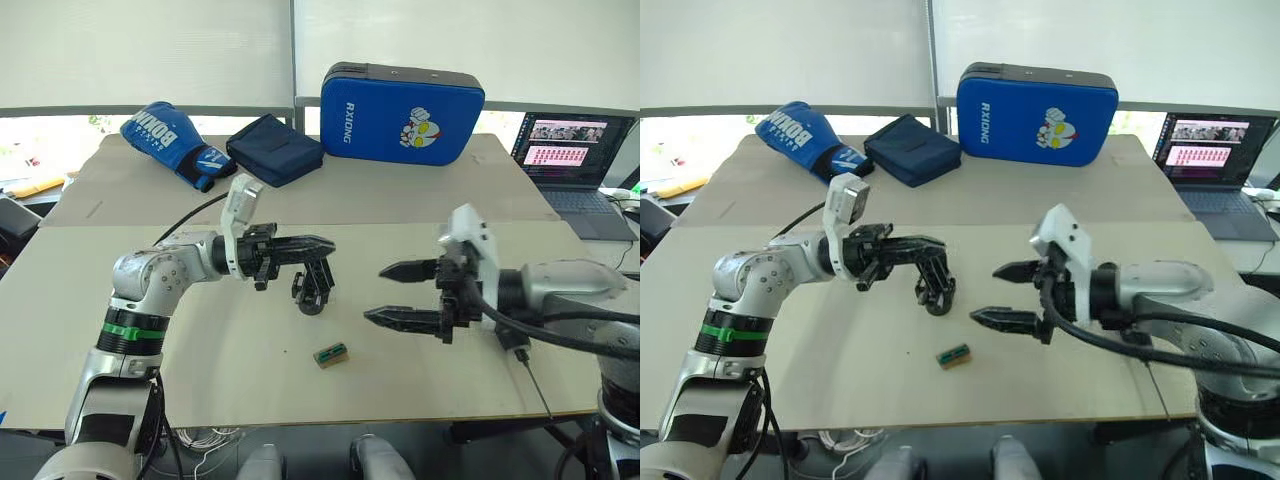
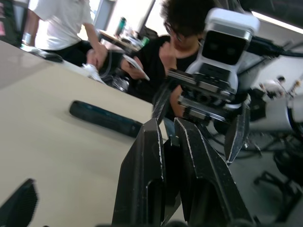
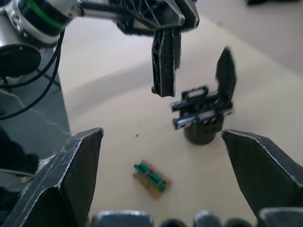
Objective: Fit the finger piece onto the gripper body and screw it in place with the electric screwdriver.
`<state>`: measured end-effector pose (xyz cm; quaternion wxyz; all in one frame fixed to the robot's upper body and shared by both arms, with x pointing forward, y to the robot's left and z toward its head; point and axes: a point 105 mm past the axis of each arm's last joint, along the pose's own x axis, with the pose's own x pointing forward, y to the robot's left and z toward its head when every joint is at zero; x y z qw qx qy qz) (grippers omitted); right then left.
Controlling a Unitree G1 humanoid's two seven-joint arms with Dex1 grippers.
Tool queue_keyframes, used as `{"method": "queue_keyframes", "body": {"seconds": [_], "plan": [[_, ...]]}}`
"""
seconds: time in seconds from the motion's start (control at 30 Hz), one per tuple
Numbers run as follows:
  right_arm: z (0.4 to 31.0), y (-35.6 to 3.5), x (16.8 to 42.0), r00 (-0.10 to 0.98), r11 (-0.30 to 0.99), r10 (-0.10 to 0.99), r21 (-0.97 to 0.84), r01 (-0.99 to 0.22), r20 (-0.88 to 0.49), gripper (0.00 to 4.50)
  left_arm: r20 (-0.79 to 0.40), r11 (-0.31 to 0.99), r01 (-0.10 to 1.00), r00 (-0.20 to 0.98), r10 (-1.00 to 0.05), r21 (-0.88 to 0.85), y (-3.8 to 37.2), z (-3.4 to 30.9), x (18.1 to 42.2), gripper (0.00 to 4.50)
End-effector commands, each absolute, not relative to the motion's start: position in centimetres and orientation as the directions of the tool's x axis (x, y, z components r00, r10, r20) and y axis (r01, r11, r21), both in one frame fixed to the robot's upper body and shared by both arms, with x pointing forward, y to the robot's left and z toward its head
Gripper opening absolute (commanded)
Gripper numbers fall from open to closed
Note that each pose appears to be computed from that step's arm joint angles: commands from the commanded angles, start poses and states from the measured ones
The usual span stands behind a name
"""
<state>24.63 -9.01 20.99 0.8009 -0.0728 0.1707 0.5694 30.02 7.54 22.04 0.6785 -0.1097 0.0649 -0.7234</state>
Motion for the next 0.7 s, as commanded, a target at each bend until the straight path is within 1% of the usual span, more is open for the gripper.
{"method": "queue_keyframes", "body": {"seconds": [0.03, 0.17, 0.27, 0.4, 0.6, 0.63, 0.67, 0.7], "plan": [[20.9, -7.6, 24.7, 0.268, 0.323, 0.894, 0.1, -0.941, -0.359, 4.43, 0.055, -0.134, 0.971, -0.126, -0.991, -0.199, 6.8, 22.3, 29.4, 0.0], [20.5, -6.4, 24.9, 0.241, 0.306, 0.904, 0.138, -0.942, -0.353, 4.43, 0.026, -0.169, 0.966, -0.167, -0.986, -0.197, 6.3, 21.6, 29.2, 0.0], [20.3, -6.0, 24.9, 0.213, 0.286, 0.914, 0.175, -0.942, -0.344, 4.43, 0.032, -0.187, 0.962, -0.185, -0.982, -0.197, 6.0, 21.6, 29.0, 0.0], [20.2, -5.6, 24.9, 0.192, 0.273, 0.924, 0.222, -0.936, -0.331, 4.43, 0.034, -0.2, 0.958, -0.197, -0.98, -0.205, 5.6, 21.3, 28.7, 0.0], [20.6, -5.3, 25.0, 0.176, 0.258, 0.932, 0.24, -0.936, -0.318, 4.43, 0.033, -0.204, 0.955, -0.202, -0.979, -0.214, 5.5, 21.0, 28.6, 0.0], [20.7, -5.2, 25.0, 0.175, 0.257, 0.933, 0.241, -0.936, -0.315, 4.04, 0.033, -0.204, 0.955, -0.202, -0.979, -0.215, 5.6, 20.9, 28.6, 0.0], [20.7, -5.2, 25.0, 0.174, 0.256, 0.934, 0.244, -0.935, -0.311, 3.92, 0.033, -0.205, 0.955, -0.203, -0.979, -0.216, 5.5, 20.9, 28.6, 0.0], [20.8, -5.1, 25.0, 0.174, 0.254, 0.936, 0.248, -0.935, -0.305, 3.64, 0.034, -0.206, 0.954, -0.204, -0.978, -0.216, 5.5, 20.9, 28.6, 0.0]]}}
